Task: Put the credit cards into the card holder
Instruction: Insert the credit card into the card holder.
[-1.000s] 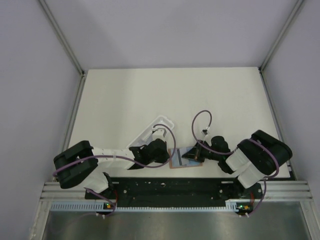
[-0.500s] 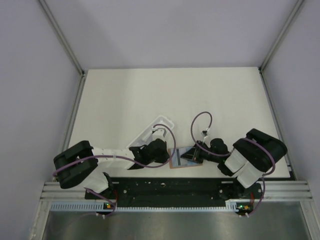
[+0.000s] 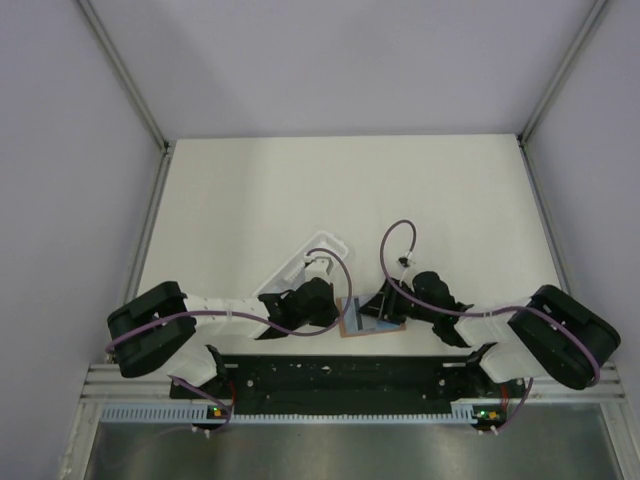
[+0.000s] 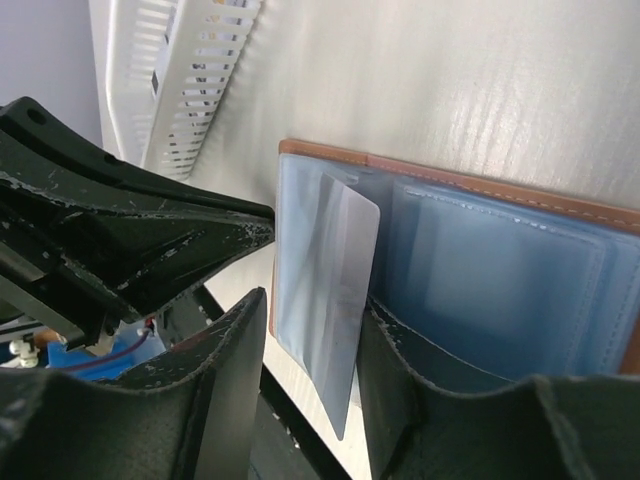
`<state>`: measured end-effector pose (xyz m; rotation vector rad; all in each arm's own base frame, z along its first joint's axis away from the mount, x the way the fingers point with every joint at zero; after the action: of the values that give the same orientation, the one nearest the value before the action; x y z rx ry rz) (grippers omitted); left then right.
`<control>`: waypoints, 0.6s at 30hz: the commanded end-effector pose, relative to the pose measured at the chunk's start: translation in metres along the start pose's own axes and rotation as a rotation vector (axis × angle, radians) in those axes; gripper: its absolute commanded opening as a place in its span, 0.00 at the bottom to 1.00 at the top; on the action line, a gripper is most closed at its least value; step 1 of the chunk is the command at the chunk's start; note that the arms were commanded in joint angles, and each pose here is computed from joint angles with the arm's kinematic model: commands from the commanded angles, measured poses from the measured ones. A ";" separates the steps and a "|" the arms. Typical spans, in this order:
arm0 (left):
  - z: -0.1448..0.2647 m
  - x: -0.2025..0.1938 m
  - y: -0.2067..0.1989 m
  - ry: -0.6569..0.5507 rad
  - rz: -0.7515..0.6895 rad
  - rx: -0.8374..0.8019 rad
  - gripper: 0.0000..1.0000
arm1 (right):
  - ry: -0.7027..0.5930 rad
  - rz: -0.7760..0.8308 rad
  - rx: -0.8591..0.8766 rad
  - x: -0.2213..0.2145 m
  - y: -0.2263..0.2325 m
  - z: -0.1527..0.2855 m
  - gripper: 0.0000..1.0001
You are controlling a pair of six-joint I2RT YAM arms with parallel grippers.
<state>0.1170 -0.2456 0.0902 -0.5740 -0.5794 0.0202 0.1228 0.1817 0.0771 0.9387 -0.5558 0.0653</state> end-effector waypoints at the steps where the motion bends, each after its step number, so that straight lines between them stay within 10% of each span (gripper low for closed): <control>1: 0.002 0.005 -0.012 -0.016 0.009 -0.056 0.00 | 0.007 0.062 -0.071 0.002 -0.001 0.001 0.42; 18: 0.000 0.005 -0.013 -0.011 0.008 -0.061 0.00 | -0.007 0.117 -0.142 0.005 -0.001 0.014 0.46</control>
<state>0.1156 -0.2462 0.0905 -0.5838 -0.5653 0.0128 0.1195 0.1692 0.0848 0.8127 -0.6039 0.1060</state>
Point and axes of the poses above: each gripper's point midway between its finger pads, its own z axis back along the fingers, its own y axis along the line the jaws close on, x = y × z, the point moved 10 cm from there along z, back along the fingers, and after that the axes turned 9 degrees about z, right-handed, at the moved point
